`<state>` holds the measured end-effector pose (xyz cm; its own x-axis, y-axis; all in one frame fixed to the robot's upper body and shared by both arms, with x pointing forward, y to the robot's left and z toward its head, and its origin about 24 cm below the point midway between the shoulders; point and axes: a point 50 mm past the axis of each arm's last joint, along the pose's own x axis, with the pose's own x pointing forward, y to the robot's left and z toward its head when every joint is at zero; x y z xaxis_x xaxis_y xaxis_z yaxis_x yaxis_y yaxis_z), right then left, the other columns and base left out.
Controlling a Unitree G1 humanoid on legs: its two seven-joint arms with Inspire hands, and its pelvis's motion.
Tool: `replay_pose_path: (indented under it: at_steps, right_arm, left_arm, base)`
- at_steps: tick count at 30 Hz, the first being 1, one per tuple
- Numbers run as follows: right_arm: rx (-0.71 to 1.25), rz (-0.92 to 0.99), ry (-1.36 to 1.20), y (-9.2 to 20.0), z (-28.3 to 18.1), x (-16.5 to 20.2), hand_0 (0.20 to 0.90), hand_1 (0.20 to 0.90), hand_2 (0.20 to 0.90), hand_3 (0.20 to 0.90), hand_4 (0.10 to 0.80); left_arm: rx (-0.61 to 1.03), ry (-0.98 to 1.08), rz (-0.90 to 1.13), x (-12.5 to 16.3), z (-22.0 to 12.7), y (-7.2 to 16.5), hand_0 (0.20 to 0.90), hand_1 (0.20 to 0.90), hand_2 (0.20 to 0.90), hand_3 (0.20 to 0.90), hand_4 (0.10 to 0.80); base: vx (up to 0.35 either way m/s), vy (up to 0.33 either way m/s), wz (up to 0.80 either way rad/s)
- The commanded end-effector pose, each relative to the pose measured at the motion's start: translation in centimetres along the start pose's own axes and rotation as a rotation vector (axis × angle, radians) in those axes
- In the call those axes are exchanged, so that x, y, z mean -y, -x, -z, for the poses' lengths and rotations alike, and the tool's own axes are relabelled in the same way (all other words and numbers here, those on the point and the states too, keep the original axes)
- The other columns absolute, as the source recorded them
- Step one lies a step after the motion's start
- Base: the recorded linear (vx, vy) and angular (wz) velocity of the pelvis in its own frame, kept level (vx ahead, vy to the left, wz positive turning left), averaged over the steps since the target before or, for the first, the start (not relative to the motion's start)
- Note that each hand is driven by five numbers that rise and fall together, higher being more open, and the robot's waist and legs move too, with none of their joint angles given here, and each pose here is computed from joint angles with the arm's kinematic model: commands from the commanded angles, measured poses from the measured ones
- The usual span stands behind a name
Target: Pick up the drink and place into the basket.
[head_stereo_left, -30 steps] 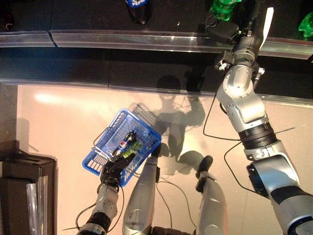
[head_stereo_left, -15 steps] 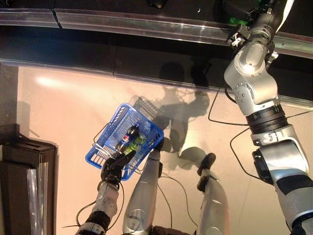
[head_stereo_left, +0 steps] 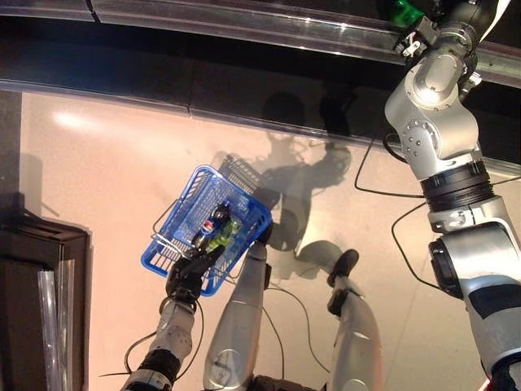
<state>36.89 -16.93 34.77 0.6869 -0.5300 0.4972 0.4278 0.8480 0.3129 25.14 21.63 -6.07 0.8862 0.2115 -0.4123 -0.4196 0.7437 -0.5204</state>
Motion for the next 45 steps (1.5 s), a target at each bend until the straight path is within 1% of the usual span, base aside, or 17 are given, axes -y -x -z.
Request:
replay_pose_path:
  at_steps: [1,8,14,19,23,28,29,31,37,39,45]
  right_arm:
    - [0.302,0.014,-0.136,-1.6,-8.5,0.3,0.3,0.3,0.3,0.2,0.1]
    - [0.303,0.017,-0.123,-2.1,-8.3,0.7,0.3,0.3,0.3,0.2,0.1]
    - [0.327,0.011,-0.134,-1.8,-8.2,1.0,0.3,0.3,0.3,0.2,0.1]
    - [0.355,-0.007,-0.15,-1.2,-7.7,1.5,0.3,0.3,0.3,0.2,0.1]
    - [0.426,-0.082,-0.139,0.1,-8.4,1.4,0.3,0.3,0.3,0.2,0.1]
    - [0.459,-0.145,-0.131,1.2,-8.6,1.2,0.3,0.3,0.3,0.2,0.1]
    - [0.479,-0.267,-0.112,3.4,-8.2,1.1,0.3,0.3,0.3,0.2,0.1]
    - [0.465,-0.35,-0.115,4.7,-7.3,1.3,0.3,0.3,0.3,0.2,0.1]
    - [0.407,-0.51,-0.108,6.9,-5.0,1.5,0.3,0.3,0.3,0.2,0.1]
    - [0.361,-0.61,-0.103,8.2,-3.9,1.4,0.3,0.3,0.3,0.2,0.1]
    - [0.251,-0.776,-0.143,11.2,-1.6,0.6,0.3,0.3,0.3,0.2,0.1]
  left_arm:
    - [0.023,-0.095,-0.029,-4.7,-0.1,2.9,0.3,0.3,0.3,0.2,0.1]
    - [0.029,-0.105,-0.031,-5.2,-0.4,3.0,0.3,0.3,0.3,0.2,0.1]
    - [0.045,-0.096,-0.033,-5.5,-0.7,3.1,0.3,0.3,0.3,0.2,0.1]
    - [0.059,-0.089,-0.034,-5.4,-0.9,2.9,0.3,0.3,0.3,0.2,0.1]
    - [0.082,-0.053,-0.04,-5.6,-1.0,3.0,0.3,0.3,0.3,0.2,0.1]
    - [0.112,-0.016,-0.035,-5.6,-1.2,3.1,0.3,0.3,0.3,0.2,0.1]
    - [0.186,0.067,-0.026,-5.2,-2.2,3.0,0.3,0.3,0.3,0.2,0.1]
    - [0.247,0.115,0.007,-4.6,-3.1,3.0,0.3,0.3,0.3,0.2,0.1]
    - [0.325,0.138,0.098,-2.9,-4.6,3.5,0.3,0.3,0.3,0.2,0.1]
    - [0.344,0.159,0.143,-2.3,-5.1,3.9,0.3,0.3,0.3,0.2,0.1]
    - [0.364,0.169,0.2,-1.9,-5.5,4.7,0.3,0.3,0.3,0.2,0.1]
  base:
    - [-0.01,-0.041,0.0]
    - [-0.013,-0.032,0.0]
    - [-0.03,-0.037,-0.01]
    - [-0.048,-0.067,-0.01]
    - [-0.04,-0.055,0.0]
    - [-0.019,-0.006,0.0]
    - [-0.055,-0.005,-0.01]
    - [-0.038,-0.004,0.05]
    - [0.034,0.017,0.05]
    - [0.079,0.03,0.17]
    - [0.057,0.018,0.07]
